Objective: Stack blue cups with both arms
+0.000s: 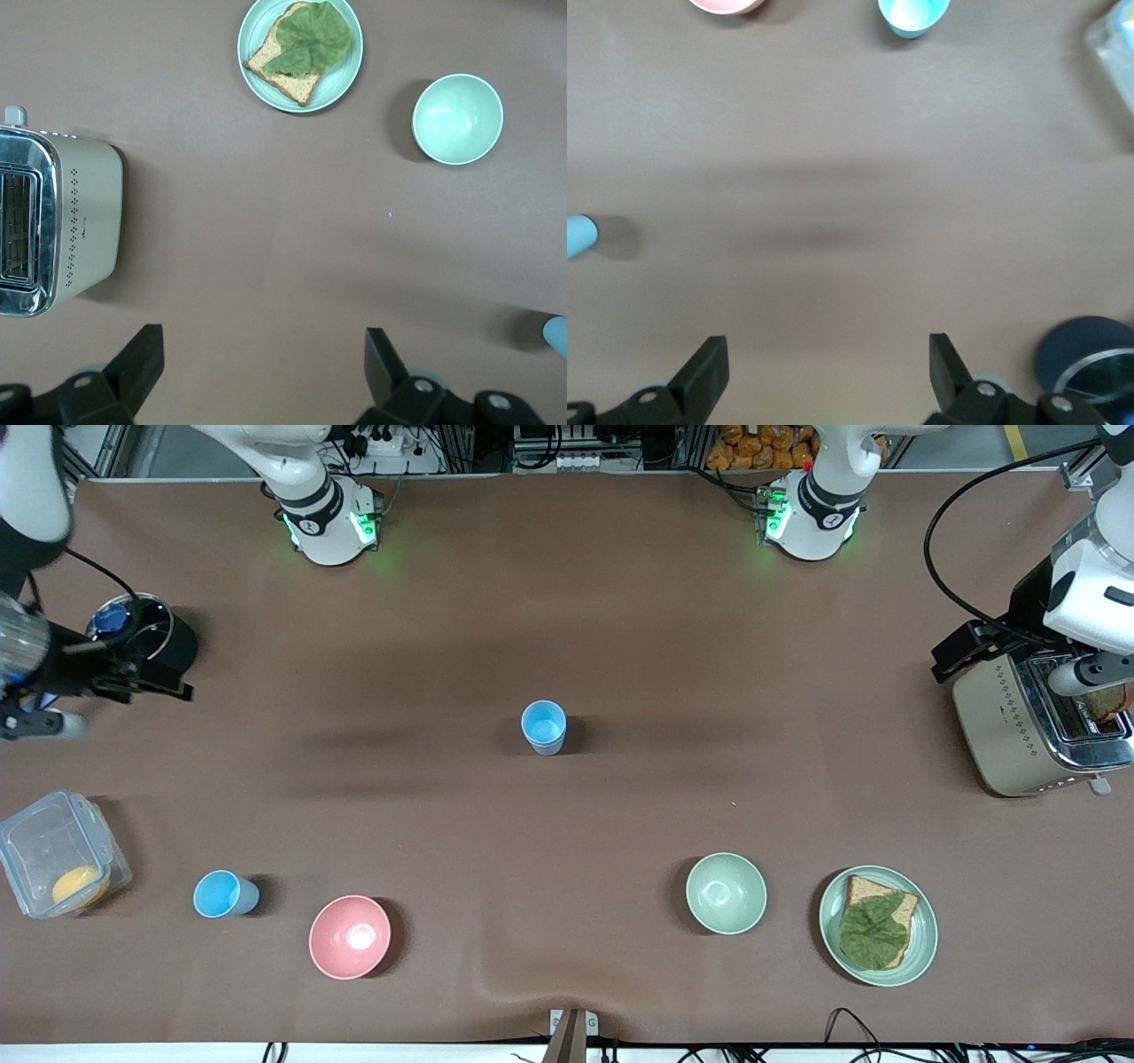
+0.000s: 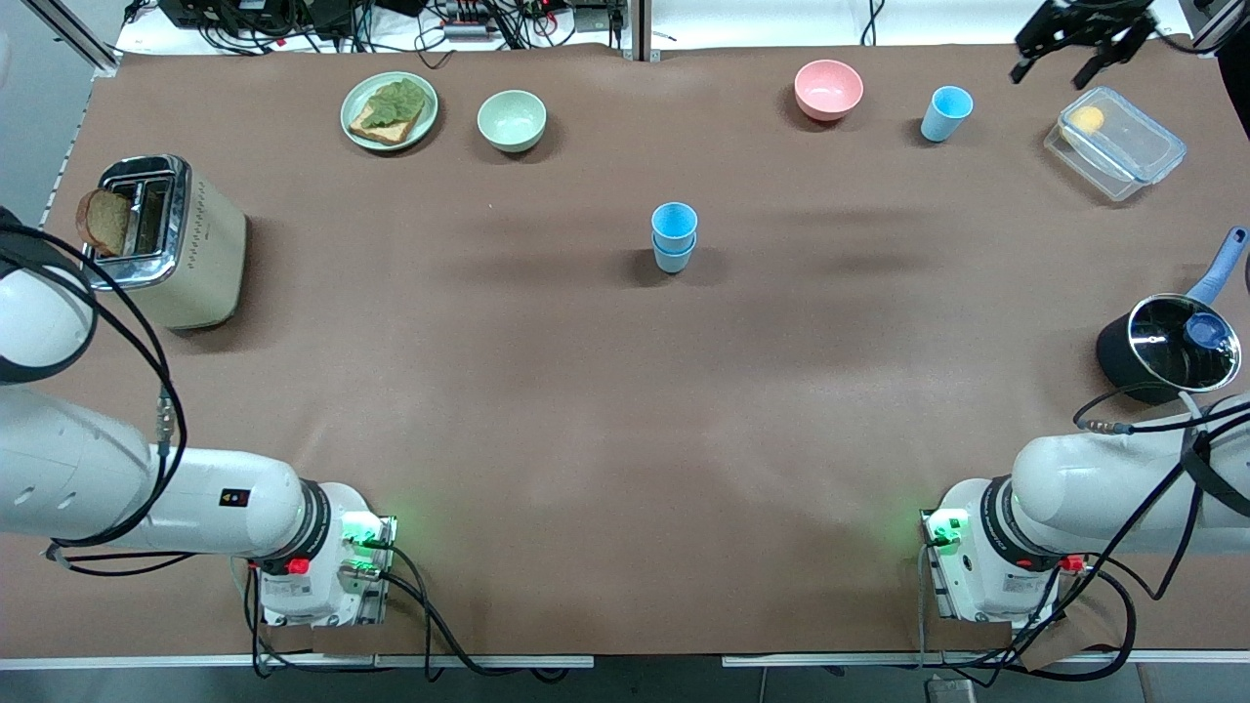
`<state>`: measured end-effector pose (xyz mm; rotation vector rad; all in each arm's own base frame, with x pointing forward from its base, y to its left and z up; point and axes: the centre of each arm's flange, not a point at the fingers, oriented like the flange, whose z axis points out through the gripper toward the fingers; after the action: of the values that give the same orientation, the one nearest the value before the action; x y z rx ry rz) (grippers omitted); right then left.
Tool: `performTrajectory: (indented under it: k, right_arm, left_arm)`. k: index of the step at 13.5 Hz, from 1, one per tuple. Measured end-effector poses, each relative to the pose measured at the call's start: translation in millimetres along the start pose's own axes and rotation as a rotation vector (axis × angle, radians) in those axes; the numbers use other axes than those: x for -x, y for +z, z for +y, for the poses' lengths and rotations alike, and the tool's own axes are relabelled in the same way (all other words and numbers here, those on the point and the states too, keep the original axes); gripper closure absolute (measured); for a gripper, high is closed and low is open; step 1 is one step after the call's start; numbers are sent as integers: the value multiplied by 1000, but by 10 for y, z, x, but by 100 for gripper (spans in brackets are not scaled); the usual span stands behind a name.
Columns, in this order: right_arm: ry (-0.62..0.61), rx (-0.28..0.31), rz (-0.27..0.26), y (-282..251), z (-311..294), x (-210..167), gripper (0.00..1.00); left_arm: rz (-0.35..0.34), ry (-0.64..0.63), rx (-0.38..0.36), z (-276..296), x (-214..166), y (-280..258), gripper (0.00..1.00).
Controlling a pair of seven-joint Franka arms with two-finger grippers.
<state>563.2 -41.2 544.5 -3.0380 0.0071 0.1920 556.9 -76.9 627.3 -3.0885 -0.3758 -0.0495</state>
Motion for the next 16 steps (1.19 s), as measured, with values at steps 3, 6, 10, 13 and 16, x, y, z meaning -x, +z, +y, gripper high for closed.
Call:
performTrajectory:
  k: [3, 6, 10, 13, 16]
  right_arm:
    - [-10, 67, 9, -251, -151, 44, 0]
    - [-3, 80, 27, -388, -227, 57, 0]
    - [-2, 81, 31, -548, -232, 103, 0]
    - [-41, 83, 43, -613, -263, 106, 0]
    - [-68, 84, 48, -731, -284, 143, 0]
  left_arm:
    - [0, -1, 0, -5, -2, 0, 0]
    - [0, -1, 0, -6, -2, -1, 0]
    - [1, -3, 0, -20, -7, -3, 0]
    - [1, 25, 0, -30, -10, -2, 0]
    - [0, 42, 0, -34, -12, -2, 0]
